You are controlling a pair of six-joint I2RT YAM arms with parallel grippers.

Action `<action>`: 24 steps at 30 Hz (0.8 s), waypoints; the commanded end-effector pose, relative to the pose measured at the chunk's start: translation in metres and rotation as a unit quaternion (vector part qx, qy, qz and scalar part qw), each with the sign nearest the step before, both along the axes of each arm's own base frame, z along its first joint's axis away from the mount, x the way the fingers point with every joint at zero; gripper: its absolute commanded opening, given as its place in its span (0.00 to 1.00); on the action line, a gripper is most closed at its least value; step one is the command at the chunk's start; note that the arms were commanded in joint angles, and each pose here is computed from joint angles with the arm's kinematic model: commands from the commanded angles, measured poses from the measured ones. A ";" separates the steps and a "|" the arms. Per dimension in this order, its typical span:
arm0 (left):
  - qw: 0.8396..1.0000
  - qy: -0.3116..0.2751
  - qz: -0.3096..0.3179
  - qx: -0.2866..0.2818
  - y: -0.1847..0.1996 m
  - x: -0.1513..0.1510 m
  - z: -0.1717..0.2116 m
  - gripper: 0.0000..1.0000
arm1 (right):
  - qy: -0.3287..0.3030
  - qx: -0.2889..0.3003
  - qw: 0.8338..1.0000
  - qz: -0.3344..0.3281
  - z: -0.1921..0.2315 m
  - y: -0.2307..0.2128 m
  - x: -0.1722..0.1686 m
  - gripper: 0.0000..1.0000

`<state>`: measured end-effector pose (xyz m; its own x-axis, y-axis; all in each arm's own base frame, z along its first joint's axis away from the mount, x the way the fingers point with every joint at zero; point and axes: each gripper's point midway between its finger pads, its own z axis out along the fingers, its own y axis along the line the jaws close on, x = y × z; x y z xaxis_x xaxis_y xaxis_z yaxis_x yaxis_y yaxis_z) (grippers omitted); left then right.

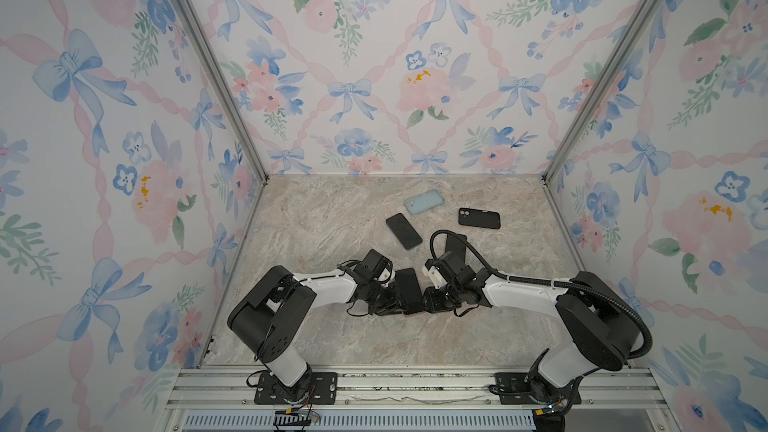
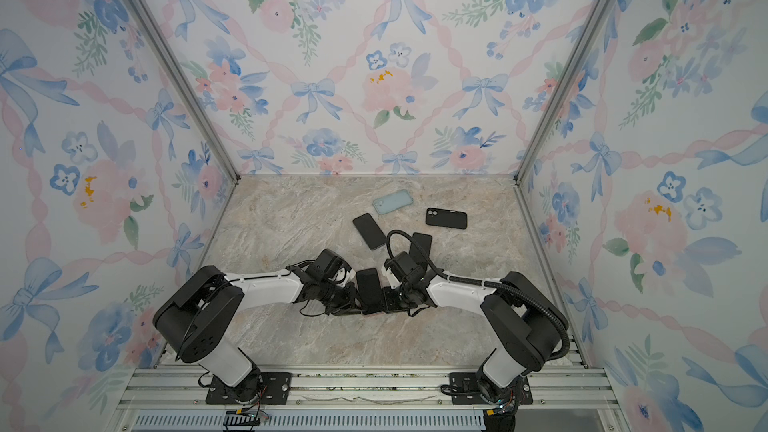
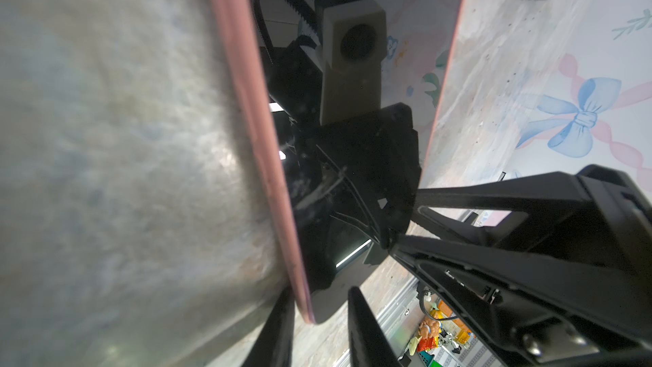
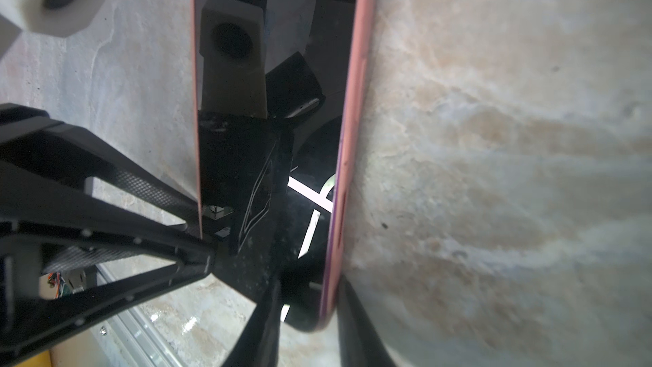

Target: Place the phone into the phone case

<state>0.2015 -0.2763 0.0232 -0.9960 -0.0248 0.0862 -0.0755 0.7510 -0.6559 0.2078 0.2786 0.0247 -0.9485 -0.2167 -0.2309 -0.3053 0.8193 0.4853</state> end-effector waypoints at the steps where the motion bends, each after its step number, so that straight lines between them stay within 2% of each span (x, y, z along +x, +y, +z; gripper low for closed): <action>1: 0.999 0.012 -0.013 0.044 0.007 -0.009 -0.022 0.28 | 0.008 0.000 1.000 0.009 -0.003 0.007 -0.004 0.27; 11: 0.999 0.010 -0.016 0.046 0.007 -0.011 -0.022 0.21 | 0.009 -0.001 1.000 0.009 -0.005 0.006 -0.005 0.19; 16: 0.998 0.003 -0.012 0.056 0.012 -0.011 -0.018 0.19 | 0.004 -0.007 1.000 0.005 0.003 0.002 -0.003 0.21; 24: 0.996 -0.015 -0.005 0.086 0.023 0.001 -0.006 0.31 | -0.018 0.002 1.000 -0.003 0.021 0.005 0.010 0.32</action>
